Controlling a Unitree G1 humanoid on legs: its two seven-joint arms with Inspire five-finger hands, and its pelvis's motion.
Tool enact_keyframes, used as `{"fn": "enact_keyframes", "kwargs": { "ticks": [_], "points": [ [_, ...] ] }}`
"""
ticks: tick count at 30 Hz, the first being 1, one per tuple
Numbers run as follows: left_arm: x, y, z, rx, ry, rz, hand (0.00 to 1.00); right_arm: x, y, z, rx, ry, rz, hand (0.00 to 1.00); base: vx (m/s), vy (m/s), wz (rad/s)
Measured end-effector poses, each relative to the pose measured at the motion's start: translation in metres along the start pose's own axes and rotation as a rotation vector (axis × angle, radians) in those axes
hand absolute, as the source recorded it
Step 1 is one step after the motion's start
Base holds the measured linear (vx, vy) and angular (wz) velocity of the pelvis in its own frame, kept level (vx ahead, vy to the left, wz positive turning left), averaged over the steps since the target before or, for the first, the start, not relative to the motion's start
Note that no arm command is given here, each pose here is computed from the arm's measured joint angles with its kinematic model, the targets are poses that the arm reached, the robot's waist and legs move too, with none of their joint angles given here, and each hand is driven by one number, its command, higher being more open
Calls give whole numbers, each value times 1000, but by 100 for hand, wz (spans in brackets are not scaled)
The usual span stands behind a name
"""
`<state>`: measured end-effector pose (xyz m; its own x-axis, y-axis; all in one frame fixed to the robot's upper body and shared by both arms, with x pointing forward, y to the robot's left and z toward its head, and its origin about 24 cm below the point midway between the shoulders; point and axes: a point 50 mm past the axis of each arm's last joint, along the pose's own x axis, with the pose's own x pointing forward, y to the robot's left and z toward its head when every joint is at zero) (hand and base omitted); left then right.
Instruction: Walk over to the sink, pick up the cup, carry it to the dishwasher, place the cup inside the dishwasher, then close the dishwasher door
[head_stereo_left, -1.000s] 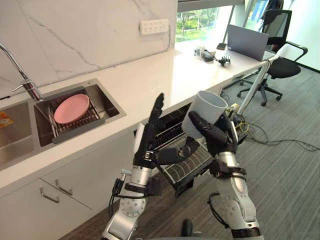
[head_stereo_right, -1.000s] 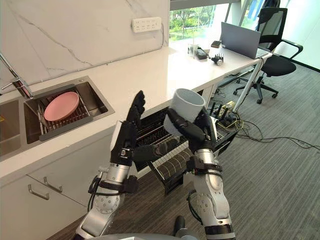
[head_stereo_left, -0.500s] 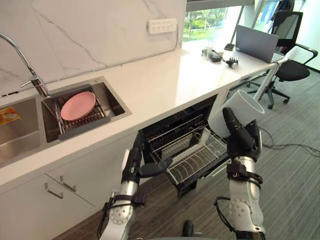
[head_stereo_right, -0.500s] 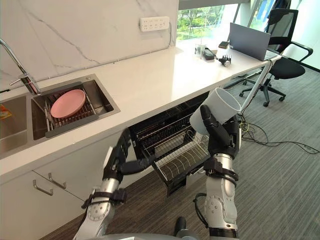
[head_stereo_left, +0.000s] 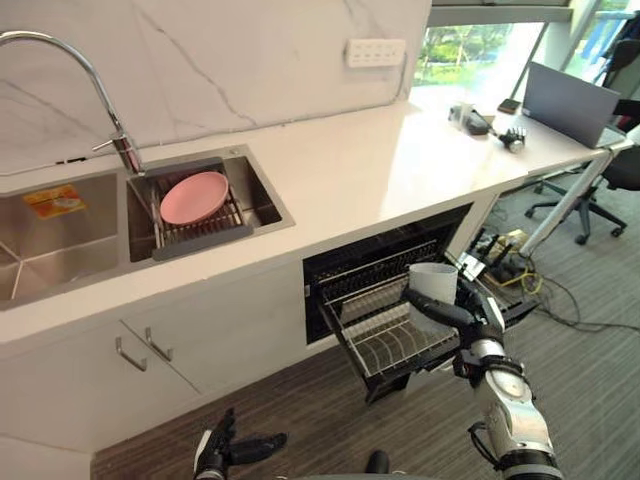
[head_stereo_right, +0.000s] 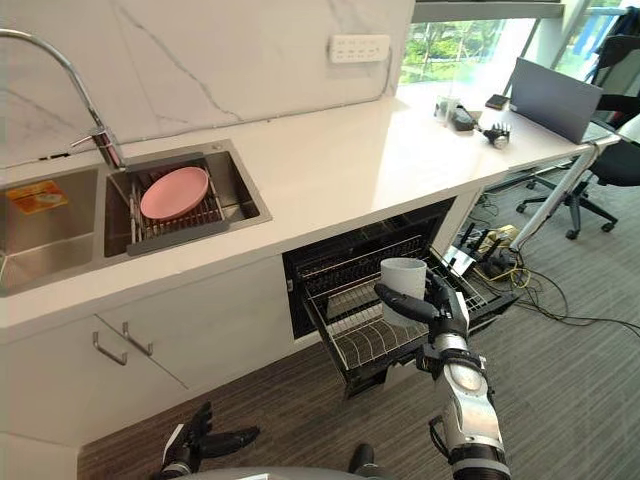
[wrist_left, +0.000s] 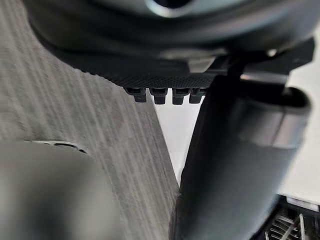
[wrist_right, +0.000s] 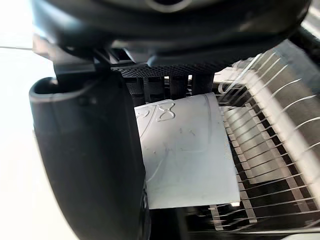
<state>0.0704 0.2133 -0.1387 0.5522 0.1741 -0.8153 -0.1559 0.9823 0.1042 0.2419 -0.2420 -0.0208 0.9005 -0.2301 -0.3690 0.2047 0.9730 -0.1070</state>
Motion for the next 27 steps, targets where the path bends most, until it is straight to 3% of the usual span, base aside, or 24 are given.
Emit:
{"fn": "enact_keyframes", "kwargs": {
  "ticks": [8,12,20,27],
  "points": [
    [7,-2,20,78,-69,-16,100,44,-8,25,-139,81,-51,0,37,7,34],
    [16,-4,45,75,-141,-20,100,68,-12,85,-163,-19,-80,0,31,20,26],
    [23,-7,86,79,-285,-29,100,80,-25,159,-201,-135,-128,0,-19,83,23],
    [23,3,107,72,-345,-14,100,85,-27,172,-154,-85,-131,0,-58,36,12]
  ]
}}
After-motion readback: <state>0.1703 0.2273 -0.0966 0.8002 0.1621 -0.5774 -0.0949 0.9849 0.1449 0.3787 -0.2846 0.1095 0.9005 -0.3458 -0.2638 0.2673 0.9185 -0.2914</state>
